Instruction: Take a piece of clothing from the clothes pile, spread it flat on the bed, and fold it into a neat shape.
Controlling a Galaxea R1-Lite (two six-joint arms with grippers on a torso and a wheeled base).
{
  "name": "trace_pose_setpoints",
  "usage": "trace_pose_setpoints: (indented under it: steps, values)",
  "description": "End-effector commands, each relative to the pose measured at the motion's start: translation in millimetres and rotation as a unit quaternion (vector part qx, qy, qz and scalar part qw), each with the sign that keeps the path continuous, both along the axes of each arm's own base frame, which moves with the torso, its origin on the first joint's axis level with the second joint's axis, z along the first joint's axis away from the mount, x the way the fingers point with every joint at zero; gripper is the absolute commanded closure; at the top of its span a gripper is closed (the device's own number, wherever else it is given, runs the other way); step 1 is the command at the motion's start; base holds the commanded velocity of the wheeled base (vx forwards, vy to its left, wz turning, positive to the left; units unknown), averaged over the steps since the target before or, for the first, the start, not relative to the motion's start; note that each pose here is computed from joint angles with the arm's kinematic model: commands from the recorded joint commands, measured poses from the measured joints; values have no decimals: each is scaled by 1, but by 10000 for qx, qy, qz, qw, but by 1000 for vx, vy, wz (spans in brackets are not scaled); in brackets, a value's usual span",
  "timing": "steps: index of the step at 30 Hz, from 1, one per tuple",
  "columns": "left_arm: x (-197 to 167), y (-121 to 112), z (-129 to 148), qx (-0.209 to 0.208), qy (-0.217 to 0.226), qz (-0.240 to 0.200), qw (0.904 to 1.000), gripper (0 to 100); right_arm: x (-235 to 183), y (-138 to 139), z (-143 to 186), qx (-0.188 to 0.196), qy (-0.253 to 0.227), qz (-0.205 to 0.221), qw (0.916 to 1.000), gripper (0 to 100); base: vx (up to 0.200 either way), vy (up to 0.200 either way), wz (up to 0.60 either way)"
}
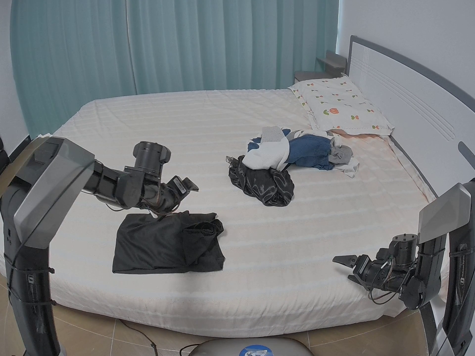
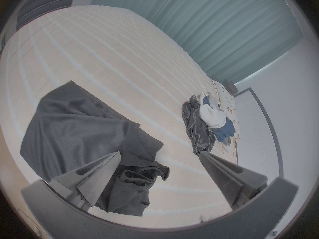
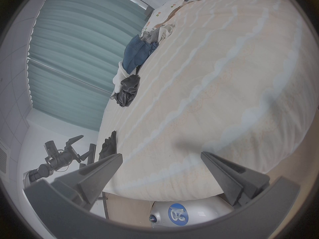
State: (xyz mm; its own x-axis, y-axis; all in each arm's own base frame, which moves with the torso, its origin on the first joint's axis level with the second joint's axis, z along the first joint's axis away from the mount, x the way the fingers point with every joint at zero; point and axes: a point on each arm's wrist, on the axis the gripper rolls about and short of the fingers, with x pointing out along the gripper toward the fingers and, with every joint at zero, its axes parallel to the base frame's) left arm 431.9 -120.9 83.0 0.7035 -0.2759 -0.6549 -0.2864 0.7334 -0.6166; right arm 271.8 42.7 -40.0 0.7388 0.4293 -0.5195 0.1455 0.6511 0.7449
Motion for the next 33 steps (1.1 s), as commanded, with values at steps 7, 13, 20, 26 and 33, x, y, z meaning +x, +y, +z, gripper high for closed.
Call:
trace_pose_setpoints:
  steps: [7,13,20,26,33]
  values:
    - [-22,103,8,-854,79,580,9946,0,0,0,1,5,-47,3,10000,0,0,200,0]
    - [-29,132,-15,-985,71,825,9917,0,1,0,0,5,-47,3,10000,0,0,200,0]
    - [-37,153,-38,-1149,223,930,9888,0,1,1,0,0,-40,4,10000,0,0,200,0]
    - [-37,161,-42,-1164,153,1004,9880,0,1,1,0,0,-40,4,10000,0,0,200,0]
    - [-38,169,-43,-1182,159,1097,9868,0,0,1,-1,-24,-38,27,10000,0,0,200,0]
